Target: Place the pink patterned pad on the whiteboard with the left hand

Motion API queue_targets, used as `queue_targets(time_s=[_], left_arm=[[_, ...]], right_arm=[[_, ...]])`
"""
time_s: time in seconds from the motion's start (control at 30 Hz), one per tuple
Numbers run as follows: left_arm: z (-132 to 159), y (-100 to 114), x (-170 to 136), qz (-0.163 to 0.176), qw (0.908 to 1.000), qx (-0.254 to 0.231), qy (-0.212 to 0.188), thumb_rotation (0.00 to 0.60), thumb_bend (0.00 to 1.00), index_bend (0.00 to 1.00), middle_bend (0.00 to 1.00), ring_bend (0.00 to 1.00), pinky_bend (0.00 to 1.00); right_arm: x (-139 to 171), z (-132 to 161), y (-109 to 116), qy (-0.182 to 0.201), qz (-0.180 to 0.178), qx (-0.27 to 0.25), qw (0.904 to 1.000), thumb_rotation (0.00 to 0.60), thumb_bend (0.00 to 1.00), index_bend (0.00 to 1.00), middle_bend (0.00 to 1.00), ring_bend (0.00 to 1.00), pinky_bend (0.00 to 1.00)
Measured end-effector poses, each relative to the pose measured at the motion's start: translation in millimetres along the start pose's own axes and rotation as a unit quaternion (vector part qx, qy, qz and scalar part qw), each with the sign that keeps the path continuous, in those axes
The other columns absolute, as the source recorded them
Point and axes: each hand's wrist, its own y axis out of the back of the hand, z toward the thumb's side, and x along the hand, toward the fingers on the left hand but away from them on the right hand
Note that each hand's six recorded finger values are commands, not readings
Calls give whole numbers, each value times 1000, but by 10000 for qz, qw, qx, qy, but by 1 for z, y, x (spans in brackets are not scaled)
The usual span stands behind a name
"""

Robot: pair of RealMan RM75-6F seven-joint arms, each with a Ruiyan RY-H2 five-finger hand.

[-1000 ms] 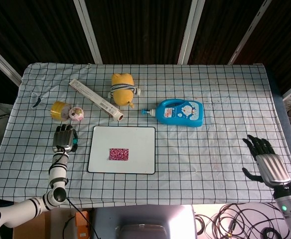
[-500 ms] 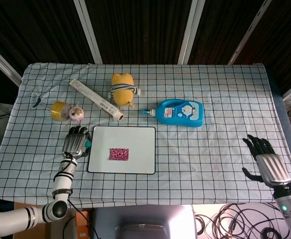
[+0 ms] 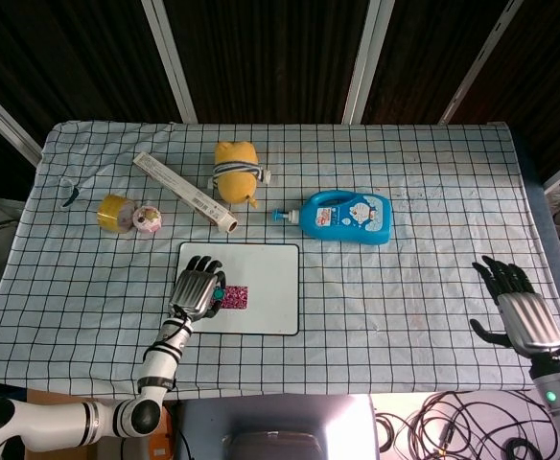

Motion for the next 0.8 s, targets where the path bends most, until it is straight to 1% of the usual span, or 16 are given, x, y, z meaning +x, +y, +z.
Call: queue_targets(time_s=[0.33, 0.4, 0.5, 0.6, 0.67, 0.7, 0.8], left_arm=[[9, -11, 4, -86, 10000, 31, -23, 600, 343, 507, 209, 113, 123], [10, -12, 4, -107, 9999, 29, -36, 600, 340, 454, 207, 112, 123], [9, -15, 4, -166, 9999, 21, -5, 600, 331, 330, 196, 107, 120], [9, -16, 3, -200, 9998, 31, 3, 600, 328, 278, 191, 104, 119], [9, -16, 2, -206, 9998, 45, 4, 600, 327, 219, 188, 102, 118], [9, -15, 1, -202, 9998, 47, 1, 600, 327, 203, 187, 101, 118], [9, -11, -3, -130, 9999, 75, -36, 600, 327, 197, 185, 103, 119]], right_arm=[[1, -1, 2, 5, -28, -7, 10000, 600, 228, 0, 0, 0, 10], [1, -1, 1, 4, -27, -6, 10000, 600, 228, 0, 0, 0, 10], [1, -1, 2, 1, -34, 3, 10000, 600, 228, 0, 0, 0, 10], [1, -1, 2, 3, -37, -2, 10000, 600, 228, 0, 0, 0, 10], [2, -1, 2, 2, -39, -6, 10000, 600, 228, 0, 0, 0, 10], [2, -1, 2, 4, -41, -9, 10000, 600, 228, 0, 0, 0, 10], [3, -2, 2, -1, -55, -1, 10000, 600, 228, 0, 0, 0, 10]])
